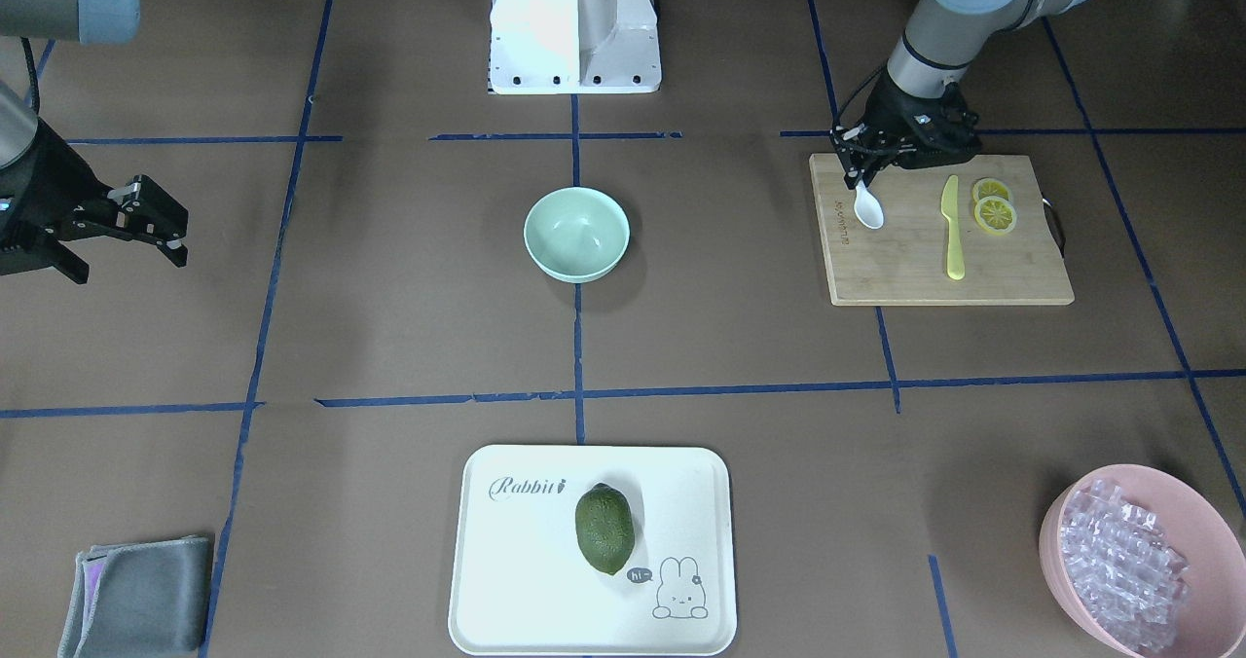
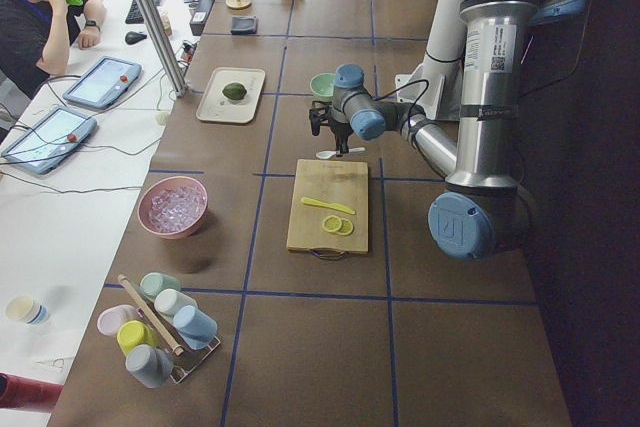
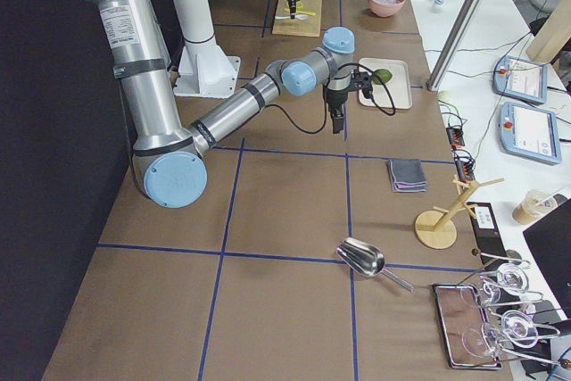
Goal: Place spoon in bowl
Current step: 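Lift the white spoon with the left gripper and carry it over the bowl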
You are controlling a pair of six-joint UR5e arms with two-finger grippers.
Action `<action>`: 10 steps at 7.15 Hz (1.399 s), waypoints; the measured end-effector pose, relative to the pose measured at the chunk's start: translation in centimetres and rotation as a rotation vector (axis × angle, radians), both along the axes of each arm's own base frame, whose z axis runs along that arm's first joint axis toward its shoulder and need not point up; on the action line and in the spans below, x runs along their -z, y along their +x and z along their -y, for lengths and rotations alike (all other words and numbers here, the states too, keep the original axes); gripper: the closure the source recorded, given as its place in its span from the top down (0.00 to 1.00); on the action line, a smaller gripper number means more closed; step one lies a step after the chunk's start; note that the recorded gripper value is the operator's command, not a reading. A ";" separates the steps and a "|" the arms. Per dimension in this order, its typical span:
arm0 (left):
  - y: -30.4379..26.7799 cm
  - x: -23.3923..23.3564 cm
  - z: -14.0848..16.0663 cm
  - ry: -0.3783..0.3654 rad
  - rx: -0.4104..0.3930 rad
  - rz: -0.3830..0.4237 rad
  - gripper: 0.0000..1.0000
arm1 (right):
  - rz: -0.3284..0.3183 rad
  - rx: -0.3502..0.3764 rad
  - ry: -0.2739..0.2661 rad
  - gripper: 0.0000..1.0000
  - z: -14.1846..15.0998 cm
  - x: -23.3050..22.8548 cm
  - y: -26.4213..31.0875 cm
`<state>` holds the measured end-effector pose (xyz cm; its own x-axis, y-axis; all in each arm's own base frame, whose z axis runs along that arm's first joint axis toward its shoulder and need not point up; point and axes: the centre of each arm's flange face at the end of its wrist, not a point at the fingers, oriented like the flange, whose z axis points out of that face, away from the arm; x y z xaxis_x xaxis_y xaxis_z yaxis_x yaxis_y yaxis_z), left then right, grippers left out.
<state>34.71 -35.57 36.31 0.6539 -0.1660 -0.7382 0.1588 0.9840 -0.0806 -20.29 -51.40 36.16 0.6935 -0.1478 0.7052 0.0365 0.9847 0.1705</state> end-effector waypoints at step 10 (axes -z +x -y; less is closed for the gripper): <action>24.2 24.6 5.7 -0.096 0.008 -0.156 0.00 | -0.016 -0.024 -0.032 1.00 -0.3 -1.9 1.4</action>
<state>58.87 -41.31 11.72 0.5308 -0.2452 -0.8113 0.1447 0.9694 -0.1983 -18.87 -51.14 38.10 0.7077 -0.1089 0.6981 0.0154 0.9902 0.1389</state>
